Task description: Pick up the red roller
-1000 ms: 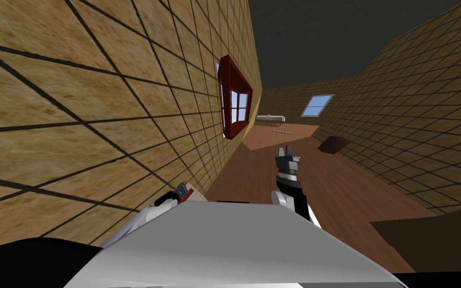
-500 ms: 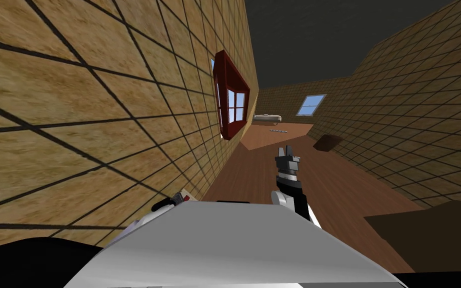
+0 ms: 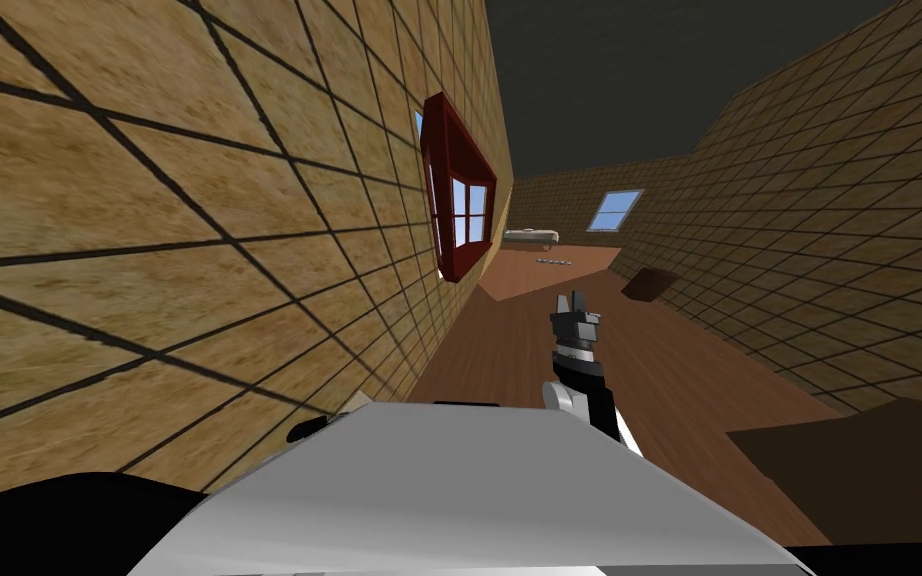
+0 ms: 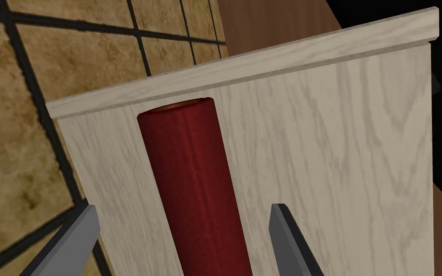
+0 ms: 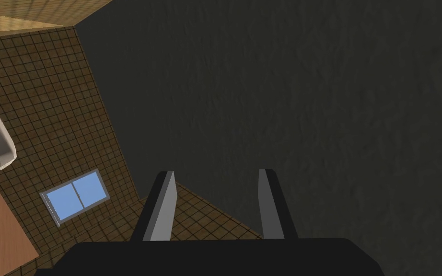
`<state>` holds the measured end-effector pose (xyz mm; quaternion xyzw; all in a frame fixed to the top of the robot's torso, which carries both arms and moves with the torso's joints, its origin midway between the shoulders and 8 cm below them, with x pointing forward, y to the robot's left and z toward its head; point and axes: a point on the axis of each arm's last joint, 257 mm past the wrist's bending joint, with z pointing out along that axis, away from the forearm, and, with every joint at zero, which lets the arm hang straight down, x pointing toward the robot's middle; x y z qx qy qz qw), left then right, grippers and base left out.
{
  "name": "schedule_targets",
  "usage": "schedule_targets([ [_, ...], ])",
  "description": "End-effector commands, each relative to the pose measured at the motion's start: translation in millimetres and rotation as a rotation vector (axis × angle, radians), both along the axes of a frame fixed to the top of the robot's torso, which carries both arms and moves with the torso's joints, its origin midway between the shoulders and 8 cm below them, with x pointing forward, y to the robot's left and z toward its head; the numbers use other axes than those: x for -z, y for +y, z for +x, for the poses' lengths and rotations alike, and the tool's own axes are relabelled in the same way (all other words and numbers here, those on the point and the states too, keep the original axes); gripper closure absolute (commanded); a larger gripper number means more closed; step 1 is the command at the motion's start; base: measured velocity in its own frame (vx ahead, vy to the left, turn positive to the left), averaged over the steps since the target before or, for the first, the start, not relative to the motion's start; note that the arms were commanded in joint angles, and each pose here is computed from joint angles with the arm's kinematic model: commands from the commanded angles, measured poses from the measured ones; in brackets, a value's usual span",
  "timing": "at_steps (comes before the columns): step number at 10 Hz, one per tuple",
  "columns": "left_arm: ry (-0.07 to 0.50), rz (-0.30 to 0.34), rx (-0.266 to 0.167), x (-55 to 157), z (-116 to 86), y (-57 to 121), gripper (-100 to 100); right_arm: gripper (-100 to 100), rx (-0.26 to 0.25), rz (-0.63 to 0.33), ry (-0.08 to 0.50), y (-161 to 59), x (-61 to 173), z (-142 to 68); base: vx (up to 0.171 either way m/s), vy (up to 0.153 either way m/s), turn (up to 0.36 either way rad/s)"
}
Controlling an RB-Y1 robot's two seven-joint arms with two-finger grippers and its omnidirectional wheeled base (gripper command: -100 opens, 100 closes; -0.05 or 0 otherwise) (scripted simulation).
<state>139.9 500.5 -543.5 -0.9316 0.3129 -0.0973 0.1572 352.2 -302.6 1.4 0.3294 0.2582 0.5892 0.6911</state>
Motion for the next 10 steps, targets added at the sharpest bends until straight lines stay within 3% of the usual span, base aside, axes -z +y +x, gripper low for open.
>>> schedule_targets([
  [1, 0.028, -0.012, -0.021, 6, -7, 1.7, -100, 0, 0.000, 0.000, 0.000, 0, 0, 0, 0.058, 0.024, -0.009],
  [5, 0.168, -0.056, -0.134, 22, -77, 6.7, -100, 0, 0.000, 0.000, 0.000, 0, 0, 0, 0.047, 0.038, 0.003],
  [6, 0.146, -0.050, -0.115, 21, -64, 5.1, -100, 0, 0.000, 0.000, 0.000, 0, 0, 0, 0.002, 0.022, 0.012],
  [7, 0.151, -0.052, -0.119, 22, -67, 4.7, 0, 0, 0.000, 0.000, 0.000, 0, 0, 0, 0.000, 0.000, 0.000],
  [8, 0.152, -0.052, -0.116, 30, -67, 0.9, -100, 0, 0.000, 0.000, 0.000, 0, 0, 0, 0.015, 0.021, 0.025],
  [10, 0.153, -0.052, -0.112, 37, -67, -3.4, -100, 0, 0.000, 0.000, 0.000, 0, 0, 0, 0.009, 0.017, 0.009],
])
